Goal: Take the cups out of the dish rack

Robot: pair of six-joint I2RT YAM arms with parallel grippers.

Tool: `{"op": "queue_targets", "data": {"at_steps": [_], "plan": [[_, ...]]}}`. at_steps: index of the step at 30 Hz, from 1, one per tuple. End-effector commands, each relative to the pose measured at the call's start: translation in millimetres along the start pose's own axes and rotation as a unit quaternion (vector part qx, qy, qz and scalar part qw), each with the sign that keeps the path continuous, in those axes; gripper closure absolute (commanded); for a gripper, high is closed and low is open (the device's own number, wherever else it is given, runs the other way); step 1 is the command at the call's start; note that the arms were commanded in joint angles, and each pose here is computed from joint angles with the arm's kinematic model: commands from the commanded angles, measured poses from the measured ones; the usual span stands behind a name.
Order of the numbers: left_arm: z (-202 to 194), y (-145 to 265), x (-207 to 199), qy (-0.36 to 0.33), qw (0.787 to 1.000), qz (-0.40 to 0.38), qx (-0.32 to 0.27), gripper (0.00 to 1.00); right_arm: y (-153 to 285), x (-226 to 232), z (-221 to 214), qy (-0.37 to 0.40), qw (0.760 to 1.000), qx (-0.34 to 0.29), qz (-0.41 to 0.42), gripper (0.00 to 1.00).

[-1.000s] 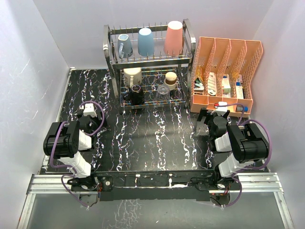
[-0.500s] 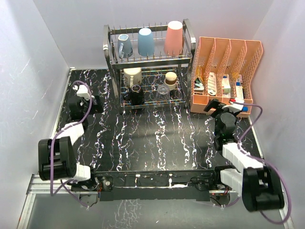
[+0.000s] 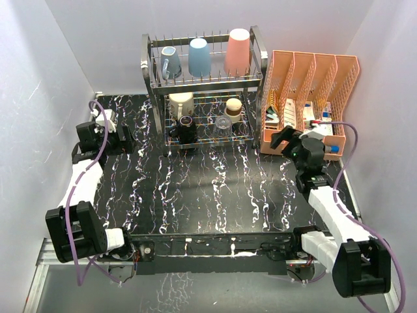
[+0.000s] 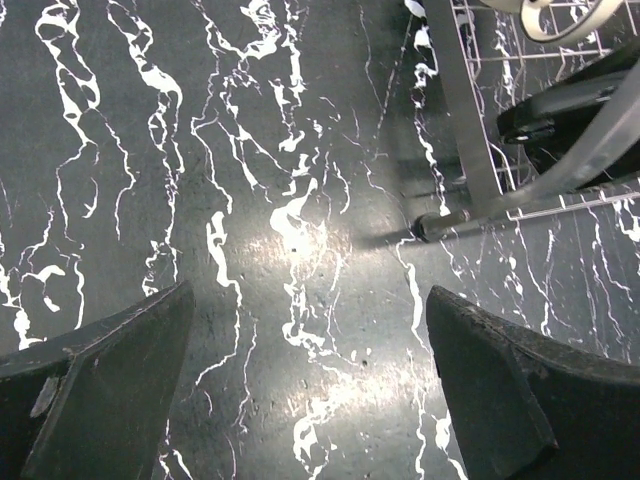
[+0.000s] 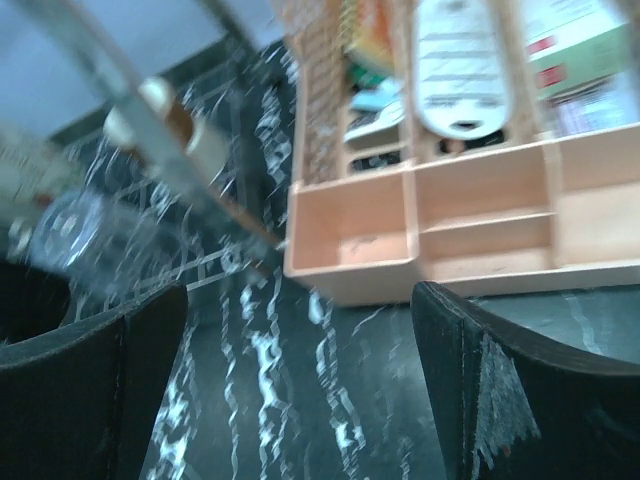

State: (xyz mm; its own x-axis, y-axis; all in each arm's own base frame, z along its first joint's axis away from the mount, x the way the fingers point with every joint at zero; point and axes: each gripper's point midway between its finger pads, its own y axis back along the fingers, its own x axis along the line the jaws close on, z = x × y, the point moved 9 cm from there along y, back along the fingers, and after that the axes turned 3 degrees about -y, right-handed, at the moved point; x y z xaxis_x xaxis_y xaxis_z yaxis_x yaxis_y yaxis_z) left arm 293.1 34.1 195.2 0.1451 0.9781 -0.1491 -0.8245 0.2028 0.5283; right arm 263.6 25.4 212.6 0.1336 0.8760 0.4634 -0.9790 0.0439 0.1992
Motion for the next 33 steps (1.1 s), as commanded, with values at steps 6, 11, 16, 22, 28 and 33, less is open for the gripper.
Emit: {"op": "queue_targets", "data": {"at_steps": [6,11,16,22,28,33], "plan": [[16,29,-4,-0.002,0.999,-0.038,0.019,0.03,8,101,-15,0.13,0.98,0.055,0.143,0.02],[15,33,-9,-0.017,0.997,-0.073,0.034,0.03,-4,138,-35,0.164,0.97,0.074,0.164,0.02],[7,34,-15,-0.048,0.989,-0.132,0.053,0.03,-32,154,-45,0.18,0.968,0.075,0.155,0.02],[2,26,-16,-0.049,0.98,-0.176,0.075,0.03,-64,173,-56,0.203,0.962,0.082,0.164,0.02],[10,28,-16,-0.055,0.977,-0.191,0.082,0.03,-93,187,-67,0.219,0.959,0.083,0.161,0.02],[12,29,-16,-0.061,0.976,-0.193,0.084,0.03,-112,190,-80,0.237,0.956,0.088,0.15,0.02]]}}
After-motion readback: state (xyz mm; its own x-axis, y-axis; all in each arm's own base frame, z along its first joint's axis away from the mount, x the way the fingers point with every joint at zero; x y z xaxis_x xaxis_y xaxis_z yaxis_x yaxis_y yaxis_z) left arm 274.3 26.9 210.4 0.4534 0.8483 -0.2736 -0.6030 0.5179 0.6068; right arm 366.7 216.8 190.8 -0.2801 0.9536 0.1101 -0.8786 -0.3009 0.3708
